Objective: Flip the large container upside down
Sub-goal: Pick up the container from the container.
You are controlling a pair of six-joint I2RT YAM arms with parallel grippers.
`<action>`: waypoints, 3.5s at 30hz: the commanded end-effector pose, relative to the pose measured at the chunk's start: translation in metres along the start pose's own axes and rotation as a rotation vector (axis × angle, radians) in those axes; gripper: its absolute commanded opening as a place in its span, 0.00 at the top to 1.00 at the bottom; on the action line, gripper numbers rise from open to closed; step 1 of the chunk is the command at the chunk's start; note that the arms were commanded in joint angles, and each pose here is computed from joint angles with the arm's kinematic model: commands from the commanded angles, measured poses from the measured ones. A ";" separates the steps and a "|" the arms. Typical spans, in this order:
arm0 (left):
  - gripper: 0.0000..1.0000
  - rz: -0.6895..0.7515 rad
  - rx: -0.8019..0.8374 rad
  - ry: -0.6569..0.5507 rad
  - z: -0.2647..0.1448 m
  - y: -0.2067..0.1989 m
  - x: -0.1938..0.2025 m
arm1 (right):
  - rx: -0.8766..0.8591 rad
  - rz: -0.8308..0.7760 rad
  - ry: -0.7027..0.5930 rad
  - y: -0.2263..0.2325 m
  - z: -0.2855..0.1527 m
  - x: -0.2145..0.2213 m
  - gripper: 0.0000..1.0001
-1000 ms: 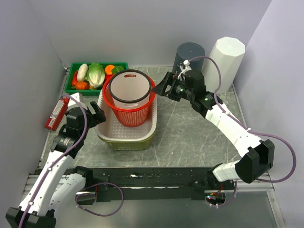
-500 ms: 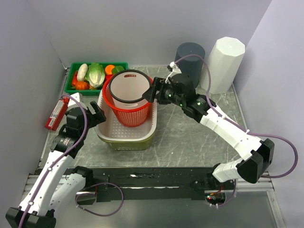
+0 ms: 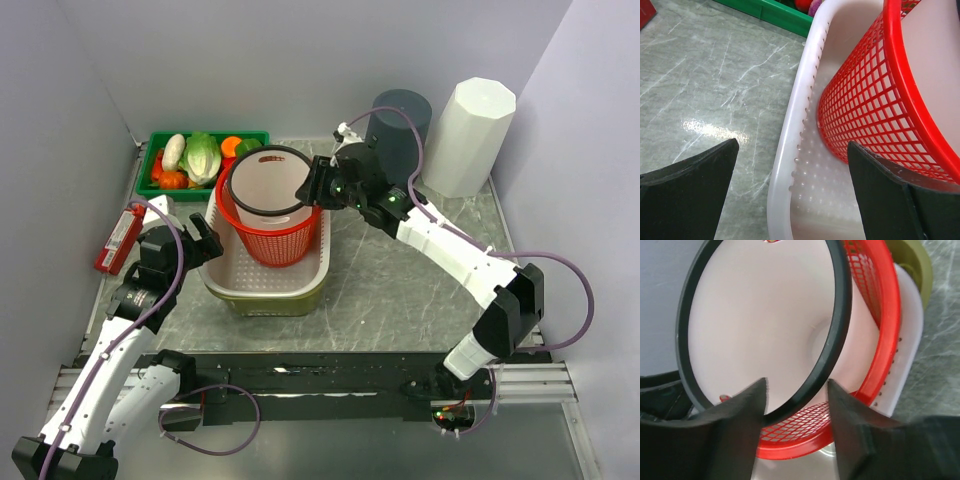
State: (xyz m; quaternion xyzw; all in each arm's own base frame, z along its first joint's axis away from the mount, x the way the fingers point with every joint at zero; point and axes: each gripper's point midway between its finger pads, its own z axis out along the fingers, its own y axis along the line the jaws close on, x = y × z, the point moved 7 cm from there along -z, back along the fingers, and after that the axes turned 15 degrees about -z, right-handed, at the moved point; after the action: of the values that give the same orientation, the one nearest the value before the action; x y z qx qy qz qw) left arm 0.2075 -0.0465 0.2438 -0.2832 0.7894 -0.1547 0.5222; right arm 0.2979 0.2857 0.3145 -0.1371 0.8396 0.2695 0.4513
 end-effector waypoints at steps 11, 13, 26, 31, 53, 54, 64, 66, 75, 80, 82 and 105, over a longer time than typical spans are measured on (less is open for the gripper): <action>0.04 -0.012 0.038 -0.051 -0.003 -0.007 -0.010 | 0.043 -0.258 -0.085 0.005 0.010 -0.056 0.55; 0.04 -0.011 0.037 -0.048 -0.002 -0.006 -0.010 | 0.052 -0.275 -0.059 0.006 0.013 -0.061 0.52; 0.04 -0.010 0.042 -0.045 -0.002 -0.007 -0.009 | 0.043 -0.225 -0.186 0.013 -0.034 -0.079 0.28; 0.04 -0.008 0.043 -0.042 -0.001 -0.008 -0.009 | -0.008 -0.089 -0.246 0.018 -0.056 -0.057 0.24; 0.04 -0.011 0.030 -0.038 -0.001 -0.006 -0.008 | -0.285 0.612 -0.228 0.091 -0.023 0.006 0.25; 0.04 -0.011 0.030 -0.038 -0.001 -0.006 -0.008 | -0.274 0.630 -0.228 0.091 -0.022 0.009 0.24; 0.04 -0.013 0.038 -0.040 -0.002 -0.007 -0.009 | -0.119 0.604 -0.328 0.090 -0.031 0.009 0.09; 0.04 -0.014 0.037 -0.039 -0.002 -0.007 -0.009 | -0.067 0.595 -0.305 0.087 -0.030 0.011 0.07; 0.04 -0.013 0.036 -0.036 -0.001 -0.007 -0.008 | 0.003 0.621 -0.328 0.081 -0.020 0.010 0.04; 0.04 -0.013 0.034 -0.042 -0.002 -0.006 -0.009 | -0.001 0.668 -0.323 0.084 -0.011 0.009 0.04; 0.04 -0.013 0.035 -0.044 -0.002 -0.006 -0.009 | -0.005 0.685 -0.320 0.085 -0.008 0.010 0.04; 0.04 -0.012 0.043 -0.039 -0.003 -0.007 -0.009 | -0.071 0.860 -0.420 0.085 0.022 -0.002 0.20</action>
State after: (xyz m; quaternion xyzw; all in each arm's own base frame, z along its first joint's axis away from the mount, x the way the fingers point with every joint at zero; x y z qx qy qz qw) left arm 0.2064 -0.0463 0.2454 -0.2832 0.7871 -0.1571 0.5249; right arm 0.2619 0.3679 0.3288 0.2277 0.7277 0.4758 0.4384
